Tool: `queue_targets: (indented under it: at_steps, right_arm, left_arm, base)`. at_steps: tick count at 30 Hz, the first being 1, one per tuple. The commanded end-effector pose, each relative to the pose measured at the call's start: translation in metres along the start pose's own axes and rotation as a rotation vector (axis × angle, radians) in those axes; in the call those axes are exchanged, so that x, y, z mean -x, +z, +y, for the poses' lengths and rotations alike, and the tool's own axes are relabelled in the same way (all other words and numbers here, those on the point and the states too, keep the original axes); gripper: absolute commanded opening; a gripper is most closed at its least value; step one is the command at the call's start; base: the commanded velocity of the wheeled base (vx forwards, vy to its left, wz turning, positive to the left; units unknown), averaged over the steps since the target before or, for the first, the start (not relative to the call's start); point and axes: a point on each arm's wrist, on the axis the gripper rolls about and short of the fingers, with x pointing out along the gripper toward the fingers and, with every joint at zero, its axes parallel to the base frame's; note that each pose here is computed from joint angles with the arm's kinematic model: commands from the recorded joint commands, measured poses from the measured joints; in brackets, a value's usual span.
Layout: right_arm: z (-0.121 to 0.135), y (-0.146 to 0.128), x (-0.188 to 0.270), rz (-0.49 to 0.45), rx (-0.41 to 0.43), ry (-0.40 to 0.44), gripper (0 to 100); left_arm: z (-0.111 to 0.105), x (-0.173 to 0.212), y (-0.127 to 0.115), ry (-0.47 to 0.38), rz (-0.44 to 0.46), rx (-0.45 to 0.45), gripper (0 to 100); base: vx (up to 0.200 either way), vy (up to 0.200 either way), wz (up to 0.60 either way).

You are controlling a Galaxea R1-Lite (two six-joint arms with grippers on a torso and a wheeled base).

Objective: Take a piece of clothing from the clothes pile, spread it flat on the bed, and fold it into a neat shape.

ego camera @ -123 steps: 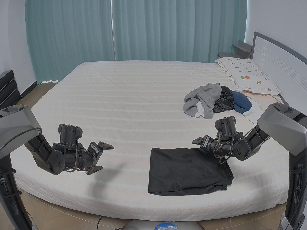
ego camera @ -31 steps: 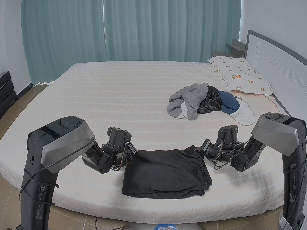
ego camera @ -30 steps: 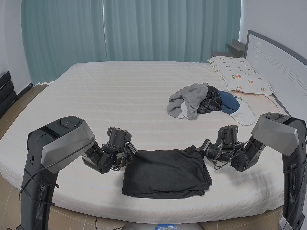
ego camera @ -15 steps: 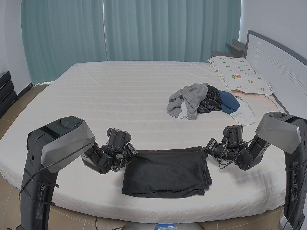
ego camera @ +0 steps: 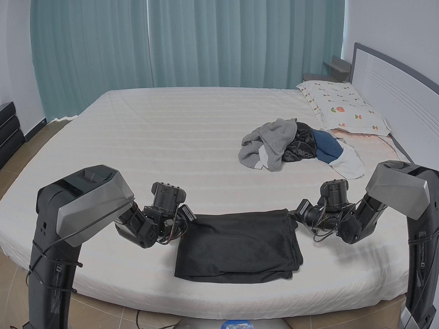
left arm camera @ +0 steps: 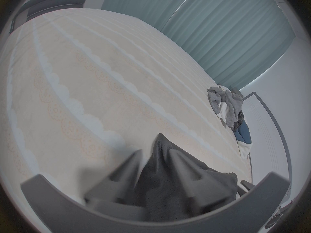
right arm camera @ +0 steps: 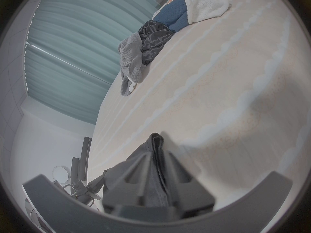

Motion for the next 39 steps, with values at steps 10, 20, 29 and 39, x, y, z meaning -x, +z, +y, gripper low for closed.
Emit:
queue_targets:
  at_steps: [10, 20, 29, 39]
  right_arm:
    - [-0.015, -0.03, 0.074, 0.139, 0.104, 0.011, 100]
    - [-0.028, -0.056, 0.086, 0.254, 0.244, -0.005, 100]
    - [-0.029, -0.07, 0.091, 0.305, 0.291, -0.01, 0]
    - [-0.036, -0.072, 0.104, 0.316, 0.415, -0.021, 0]
  left_arm:
    - [0.007, 0.023, 0.023, -0.03, 0.001, 0.129, 100]
    - [0.015, 0.035, 0.029, -0.056, 0.052, 0.151, 100]
    - [0.015, 0.034, 0.029, -0.056, 0.052, 0.151, 100]
    - [0.016, 0.034, 0.029, -0.055, 0.053, 0.152, 100]
  base:
    - [0.0, 0.0, 0.0]
    - [0.0, 0.0, 0.0]
    - [0.0, 0.0, 0.0]
    - [0.0, 0.0, 0.0]
